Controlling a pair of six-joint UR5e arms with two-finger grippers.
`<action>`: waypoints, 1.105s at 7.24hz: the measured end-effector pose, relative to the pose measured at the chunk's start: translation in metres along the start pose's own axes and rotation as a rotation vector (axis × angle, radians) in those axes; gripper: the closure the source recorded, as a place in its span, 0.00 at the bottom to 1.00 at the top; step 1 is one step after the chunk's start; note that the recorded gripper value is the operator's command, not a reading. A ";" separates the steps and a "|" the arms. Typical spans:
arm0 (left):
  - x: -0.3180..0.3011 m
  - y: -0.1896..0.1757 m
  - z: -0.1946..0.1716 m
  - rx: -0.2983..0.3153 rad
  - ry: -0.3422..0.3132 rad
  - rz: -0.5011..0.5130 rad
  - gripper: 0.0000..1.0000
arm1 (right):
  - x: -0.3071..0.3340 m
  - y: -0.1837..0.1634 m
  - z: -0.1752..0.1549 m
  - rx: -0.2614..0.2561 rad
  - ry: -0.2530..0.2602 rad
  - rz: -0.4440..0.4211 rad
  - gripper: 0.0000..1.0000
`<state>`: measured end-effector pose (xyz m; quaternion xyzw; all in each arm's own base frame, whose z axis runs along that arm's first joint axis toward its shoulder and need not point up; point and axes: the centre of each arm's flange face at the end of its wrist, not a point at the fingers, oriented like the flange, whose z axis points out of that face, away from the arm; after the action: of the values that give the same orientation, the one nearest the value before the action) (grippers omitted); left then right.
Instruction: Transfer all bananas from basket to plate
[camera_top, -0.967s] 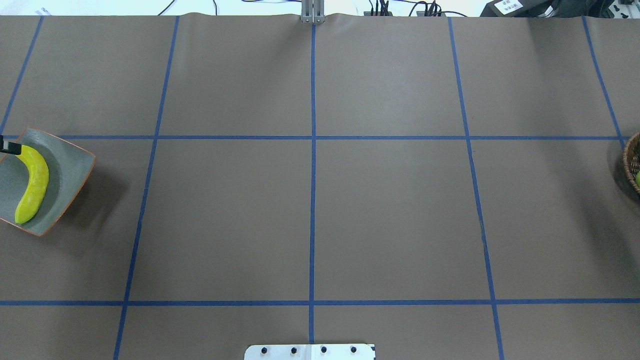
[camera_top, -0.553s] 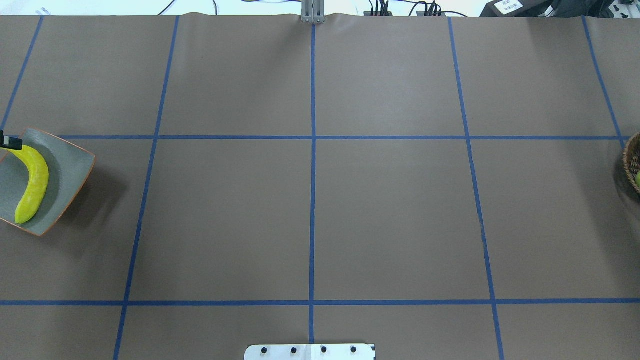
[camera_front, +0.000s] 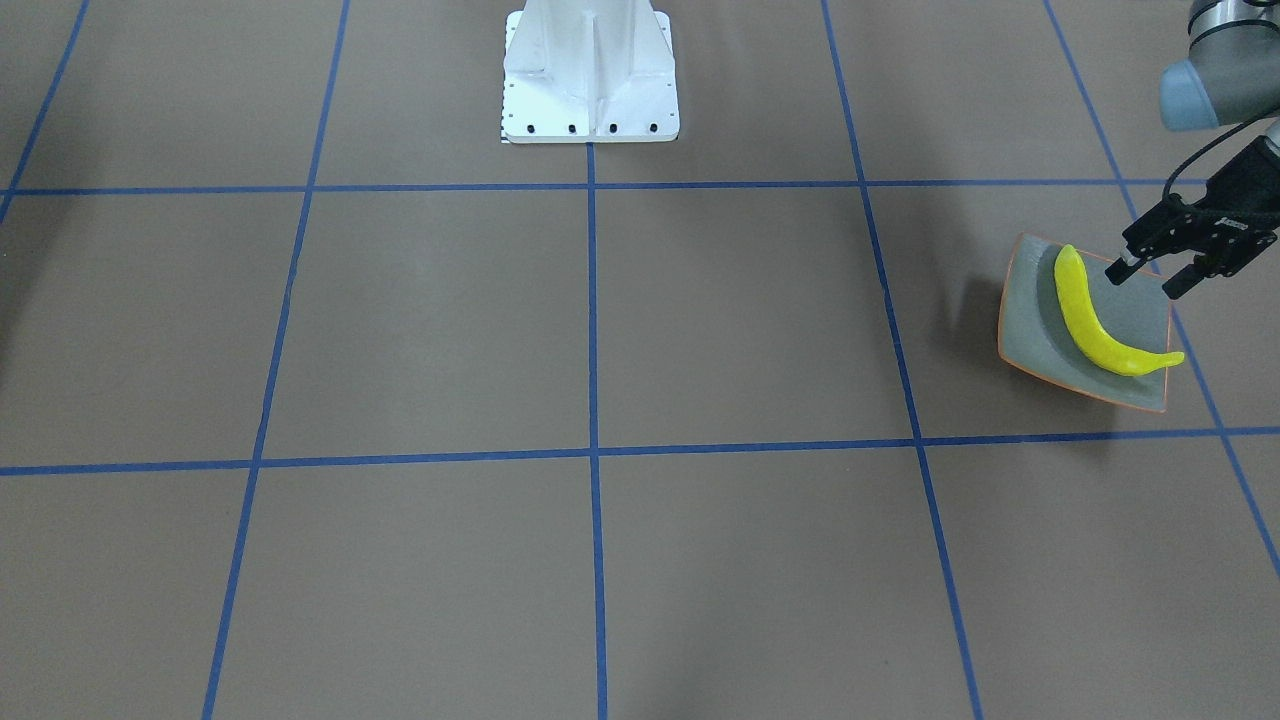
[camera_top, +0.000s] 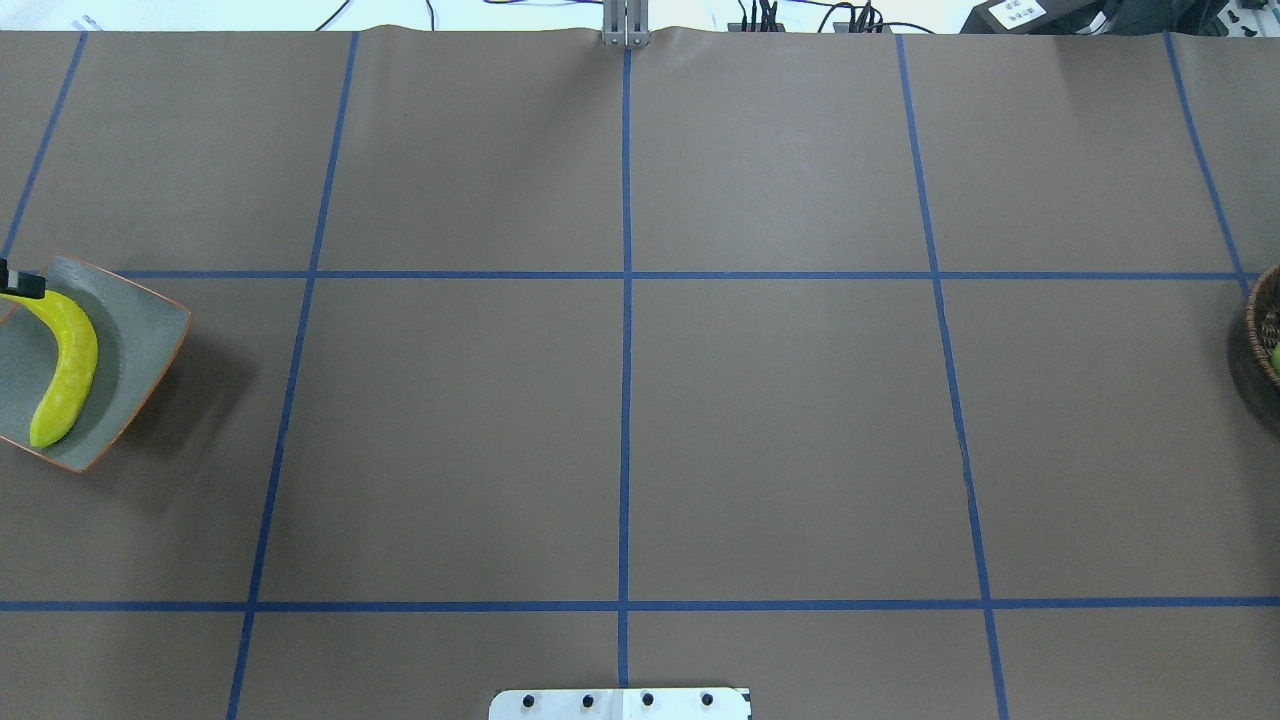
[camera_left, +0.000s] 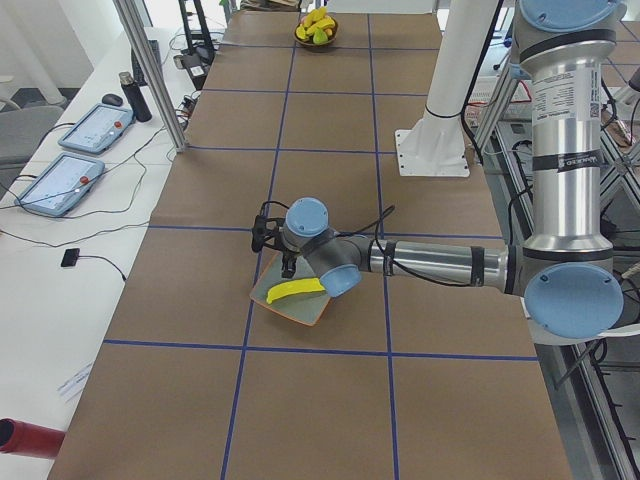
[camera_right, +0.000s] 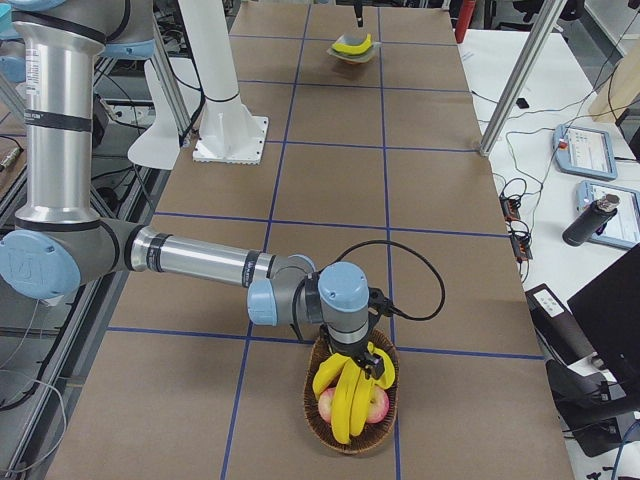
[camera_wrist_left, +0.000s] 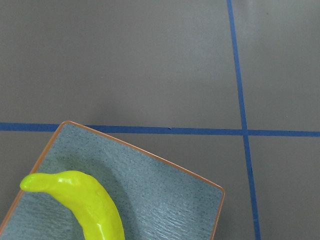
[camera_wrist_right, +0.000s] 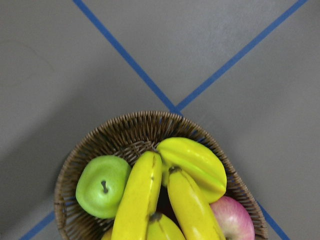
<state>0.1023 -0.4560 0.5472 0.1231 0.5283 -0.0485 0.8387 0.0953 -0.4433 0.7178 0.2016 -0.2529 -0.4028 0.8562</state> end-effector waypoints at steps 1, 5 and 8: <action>0.000 0.000 -0.001 0.002 0.001 0.002 0.00 | 0.000 0.017 0.015 -0.003 0.025 -0.016 0.01; -0.003 0.005 -0.003 0.006 0.006 0.007 0.00 | -0.013 0.056 0.035 -0.022 0.108 0.013 0.07; -0.003 0.007 -0.005 0.011 0.009 0.011 0.00 | -0.016 0.044 0.040 -0.017 0.112 0.006 0.09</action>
<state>0.0980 -0.4485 0.5489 0.1308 0.5310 -0.0460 0.8360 0.0885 -0.4098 0.7695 0.2156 -0.2017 -0.3906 0.8719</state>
